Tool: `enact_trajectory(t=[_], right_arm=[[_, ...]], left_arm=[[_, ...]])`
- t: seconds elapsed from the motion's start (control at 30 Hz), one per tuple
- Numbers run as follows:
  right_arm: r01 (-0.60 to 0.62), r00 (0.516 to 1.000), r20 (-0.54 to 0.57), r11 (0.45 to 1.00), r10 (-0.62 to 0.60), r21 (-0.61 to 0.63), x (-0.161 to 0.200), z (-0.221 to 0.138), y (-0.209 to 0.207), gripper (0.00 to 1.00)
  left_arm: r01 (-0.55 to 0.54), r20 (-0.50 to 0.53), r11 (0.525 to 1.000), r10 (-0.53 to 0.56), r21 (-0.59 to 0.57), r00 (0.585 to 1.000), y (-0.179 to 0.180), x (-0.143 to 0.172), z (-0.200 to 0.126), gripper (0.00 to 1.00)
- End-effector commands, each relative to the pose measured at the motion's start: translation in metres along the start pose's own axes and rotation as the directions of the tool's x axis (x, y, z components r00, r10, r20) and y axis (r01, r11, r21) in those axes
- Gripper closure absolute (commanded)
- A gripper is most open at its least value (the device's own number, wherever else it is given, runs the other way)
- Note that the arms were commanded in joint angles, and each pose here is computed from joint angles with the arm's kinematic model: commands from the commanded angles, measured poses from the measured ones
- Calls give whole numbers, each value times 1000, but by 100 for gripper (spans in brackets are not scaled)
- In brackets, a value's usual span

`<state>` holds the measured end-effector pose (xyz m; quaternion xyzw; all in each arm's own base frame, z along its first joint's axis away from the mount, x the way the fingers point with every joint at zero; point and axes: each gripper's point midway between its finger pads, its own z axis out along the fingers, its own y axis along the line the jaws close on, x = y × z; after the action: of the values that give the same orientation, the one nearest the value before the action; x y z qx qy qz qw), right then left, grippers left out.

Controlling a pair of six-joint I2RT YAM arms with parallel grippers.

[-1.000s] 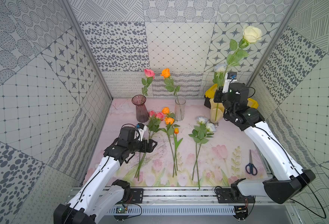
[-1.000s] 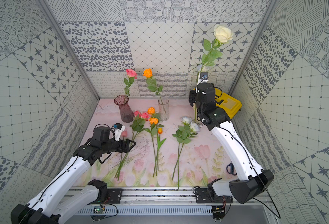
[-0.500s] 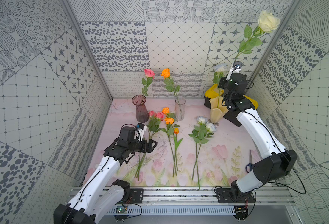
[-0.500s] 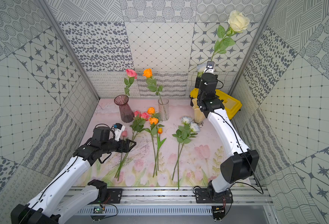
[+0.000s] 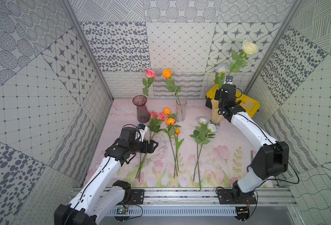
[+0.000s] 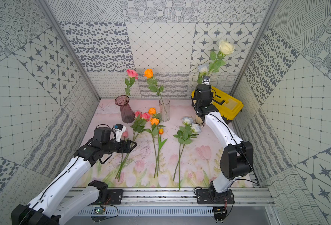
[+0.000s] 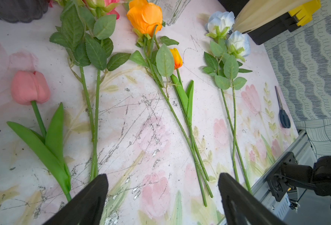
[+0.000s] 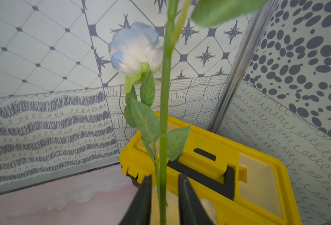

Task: Arrange the flowers in different vases according to their variety
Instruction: Insert the flower into the vase.

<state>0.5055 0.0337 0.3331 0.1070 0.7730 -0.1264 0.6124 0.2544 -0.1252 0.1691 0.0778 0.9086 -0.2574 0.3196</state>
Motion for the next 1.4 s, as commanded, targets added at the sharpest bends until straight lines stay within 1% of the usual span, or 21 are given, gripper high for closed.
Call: enact_trajectory(t=[0.0,0.03,0.13,0.17,0.33,0.6,0.7,0.83,0.93,1.03,1.17,1.37], right_arm=[[-88,995,54,996,88,-3,-22,-19,-13,37],[-94,994,51,996,94,-6,-21,-22,-14,32],[-103,994,37,994,104,-21,-16,-31,-17,25],[-106,994,30,994,107,-23,-14,-33,-18,24],[-119,993,-6,991,119,-67,-5,-49,-19,20],[-117,991,-89,975,101,-190,12,-90,-2,17],[-124,987,-130,962,95,-244,22,-108,7,17],[-127,980,-185,940,70,-317,41,-133,22,17],[-128,972,-229,925,46,-357,57,-149,29,17],[-142,963,-267,912,38,-384,72,-163,34,17],[-160,952,-304,904,34,-397,88,-172,33,17],[-165,947,-320,899,29,-406,94,-178,31,18]], left_arm=[[-18,7,1000,18,16,1000,-3,-2,1,7],[-20,9,1000,20,16,1000,-3,-2,0,7],[-18,9,1000,18,13,1000,-3,-2,0,7],[-17,9,1000,17,12,1000,-2,-2,0,7],[-17,8,1000,17,-13,1000,2,-2,0,7],[-8,-12,993,6,-117,1000,21,1,2,9],[-1,-37,981,-6,-192,999,35,4,3,10],[17,-78,954,-43,-300,996,55,10,4,12],[35,-117,927,-85,-374,989,69,19,4,16],[45,-171,901,-130,-430,977,80,30,6,21],[65,-221,880,-189,-471,957,90,40,14,30],[89,-311,834,-299,-545,902,107,60,28,42]])
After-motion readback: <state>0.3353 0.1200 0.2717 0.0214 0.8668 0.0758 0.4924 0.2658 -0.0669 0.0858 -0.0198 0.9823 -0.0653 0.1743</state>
